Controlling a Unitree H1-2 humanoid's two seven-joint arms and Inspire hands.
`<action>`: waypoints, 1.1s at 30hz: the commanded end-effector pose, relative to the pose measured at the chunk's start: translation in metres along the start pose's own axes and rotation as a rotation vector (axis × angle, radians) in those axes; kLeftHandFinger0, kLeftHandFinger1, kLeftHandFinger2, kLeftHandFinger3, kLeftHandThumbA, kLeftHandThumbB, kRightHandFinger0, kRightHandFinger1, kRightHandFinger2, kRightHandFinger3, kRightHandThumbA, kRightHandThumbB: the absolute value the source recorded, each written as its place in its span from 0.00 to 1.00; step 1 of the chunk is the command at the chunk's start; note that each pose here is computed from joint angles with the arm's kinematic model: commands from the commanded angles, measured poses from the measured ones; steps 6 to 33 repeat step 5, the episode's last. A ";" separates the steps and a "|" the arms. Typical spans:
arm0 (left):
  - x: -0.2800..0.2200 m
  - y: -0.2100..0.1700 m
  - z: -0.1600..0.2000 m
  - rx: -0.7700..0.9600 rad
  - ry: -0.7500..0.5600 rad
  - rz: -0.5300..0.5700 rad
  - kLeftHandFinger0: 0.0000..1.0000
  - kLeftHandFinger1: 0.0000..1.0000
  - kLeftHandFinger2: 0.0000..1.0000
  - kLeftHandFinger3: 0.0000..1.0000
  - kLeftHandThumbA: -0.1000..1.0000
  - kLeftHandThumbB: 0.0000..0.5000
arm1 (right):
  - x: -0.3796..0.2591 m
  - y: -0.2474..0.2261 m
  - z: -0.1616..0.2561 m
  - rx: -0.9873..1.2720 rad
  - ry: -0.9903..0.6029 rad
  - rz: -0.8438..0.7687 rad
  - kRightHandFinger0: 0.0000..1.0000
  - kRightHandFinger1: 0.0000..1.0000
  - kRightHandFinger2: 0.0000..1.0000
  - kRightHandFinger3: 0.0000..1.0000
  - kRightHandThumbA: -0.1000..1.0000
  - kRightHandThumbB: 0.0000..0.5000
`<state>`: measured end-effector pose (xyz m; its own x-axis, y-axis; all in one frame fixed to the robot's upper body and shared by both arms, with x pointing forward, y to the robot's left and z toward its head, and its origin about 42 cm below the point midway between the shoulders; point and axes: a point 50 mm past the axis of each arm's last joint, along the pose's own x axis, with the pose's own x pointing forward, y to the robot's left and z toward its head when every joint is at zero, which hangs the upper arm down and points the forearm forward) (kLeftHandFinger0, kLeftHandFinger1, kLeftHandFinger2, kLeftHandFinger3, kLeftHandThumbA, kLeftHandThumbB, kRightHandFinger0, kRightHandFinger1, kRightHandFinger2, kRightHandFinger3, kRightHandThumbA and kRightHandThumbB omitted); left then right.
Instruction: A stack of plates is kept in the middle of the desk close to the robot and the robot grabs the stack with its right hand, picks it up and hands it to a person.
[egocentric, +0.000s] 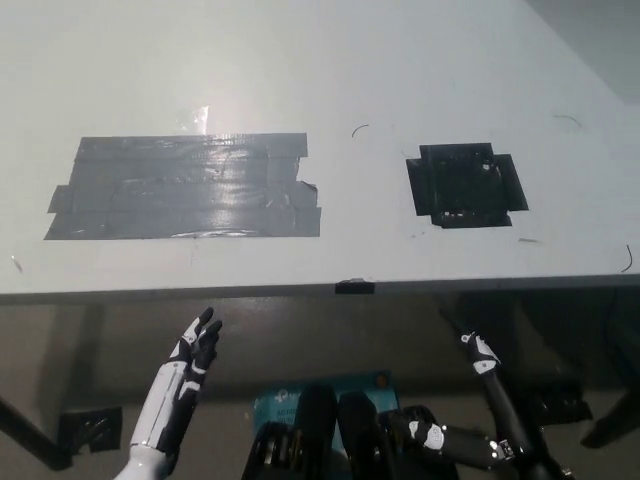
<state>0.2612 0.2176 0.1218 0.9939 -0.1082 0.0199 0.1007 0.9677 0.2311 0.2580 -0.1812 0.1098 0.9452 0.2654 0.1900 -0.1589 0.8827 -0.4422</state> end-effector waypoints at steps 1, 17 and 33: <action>-0.011 0.006 0.004 -0.037 -0.074 0.076 1.00 1.00 1.00 1.00 1.00 0.00 | -0.003 -0.005 -0.003 0.271 -0.015 -0.028 1.00 1.00 1.00 1.00 1.00 0.59; -0.013 0.004 0.003 -0.033 -0.069 0.075 1.00 1.00 1.00 1.00 1.00 0.00 | -0.007 -0.006 -0.004 0.262 -0.001 -0.016 1.00 1.00 1.00 1.00 1.00 0.61; -0.013 0.004 0.003 -0.033 -0.069 0.075 1.00 1.00 1.00 1.00 1.00 0.00 | -0.007 -0.006 -0.004 0.262 -0.001 -0.016 1.00 1.00 1.00 1.00 1.00 0.61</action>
